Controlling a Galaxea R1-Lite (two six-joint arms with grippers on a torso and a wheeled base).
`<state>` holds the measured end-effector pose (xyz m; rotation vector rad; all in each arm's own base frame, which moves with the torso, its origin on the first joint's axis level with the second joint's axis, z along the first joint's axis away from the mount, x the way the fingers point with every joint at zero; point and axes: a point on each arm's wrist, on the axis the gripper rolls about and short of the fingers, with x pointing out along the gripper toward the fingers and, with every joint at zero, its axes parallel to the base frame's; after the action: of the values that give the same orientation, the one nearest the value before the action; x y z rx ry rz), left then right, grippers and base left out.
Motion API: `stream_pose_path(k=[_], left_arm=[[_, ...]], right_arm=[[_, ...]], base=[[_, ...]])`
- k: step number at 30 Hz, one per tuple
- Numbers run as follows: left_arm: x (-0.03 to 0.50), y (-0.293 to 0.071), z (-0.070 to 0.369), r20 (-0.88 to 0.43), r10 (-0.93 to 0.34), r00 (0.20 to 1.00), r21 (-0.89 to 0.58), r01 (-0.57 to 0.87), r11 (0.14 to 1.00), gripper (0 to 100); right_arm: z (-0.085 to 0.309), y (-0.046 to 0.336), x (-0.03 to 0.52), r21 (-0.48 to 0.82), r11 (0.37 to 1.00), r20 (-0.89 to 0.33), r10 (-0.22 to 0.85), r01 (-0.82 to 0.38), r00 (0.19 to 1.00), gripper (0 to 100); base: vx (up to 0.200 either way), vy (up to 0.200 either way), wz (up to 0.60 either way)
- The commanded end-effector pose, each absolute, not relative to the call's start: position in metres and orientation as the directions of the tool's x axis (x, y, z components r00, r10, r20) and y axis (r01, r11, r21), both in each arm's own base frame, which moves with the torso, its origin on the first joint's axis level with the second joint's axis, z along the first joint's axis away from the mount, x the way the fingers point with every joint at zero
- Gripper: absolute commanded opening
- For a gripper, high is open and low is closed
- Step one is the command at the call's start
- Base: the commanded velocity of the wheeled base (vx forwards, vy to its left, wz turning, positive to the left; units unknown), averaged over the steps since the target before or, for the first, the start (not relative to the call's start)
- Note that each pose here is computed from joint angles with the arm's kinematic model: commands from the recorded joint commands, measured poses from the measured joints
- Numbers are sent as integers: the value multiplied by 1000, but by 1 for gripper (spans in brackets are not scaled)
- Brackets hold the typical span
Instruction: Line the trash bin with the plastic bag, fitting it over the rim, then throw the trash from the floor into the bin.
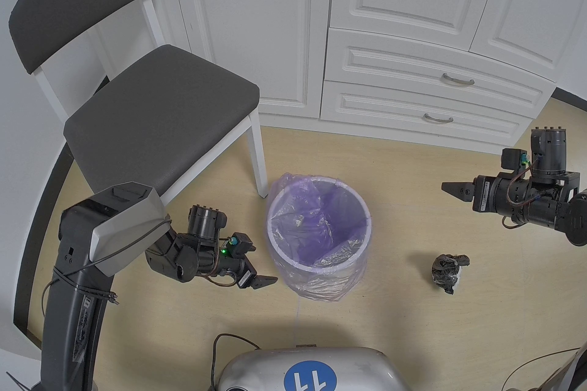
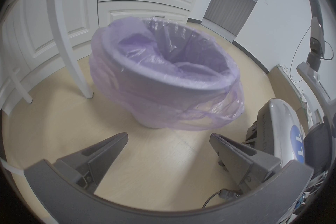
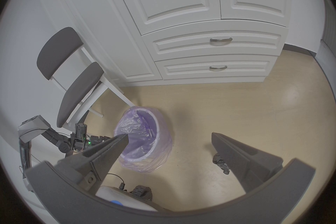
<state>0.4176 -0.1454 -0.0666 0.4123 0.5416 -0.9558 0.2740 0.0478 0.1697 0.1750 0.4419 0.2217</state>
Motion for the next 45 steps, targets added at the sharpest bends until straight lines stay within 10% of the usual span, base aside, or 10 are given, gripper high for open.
stream_pose_path(k=[1,12,13,45], left_arm=[[419,-159,-61,-583,-675,452,103,866,490,100],[433,-186,-61,-606,-687,400,78,890,449,100],[436,-186,-60,-605,-687,402,80,890,449,0],[487,-153,-81,-595,-697,399,5,869,494,0]], right_arm=[[168,48,273,215,961,-407,252,-176,878,100],[170,48,273,215,961,-402,251,-176,881,100],[170,48,273,214,961,-402,250,-175,881,100],[159,48,270,171,966,-436,250,-193,864,100]], base=[[0,0,0],[0,0,0],[0,0,0],[0,0,0]])
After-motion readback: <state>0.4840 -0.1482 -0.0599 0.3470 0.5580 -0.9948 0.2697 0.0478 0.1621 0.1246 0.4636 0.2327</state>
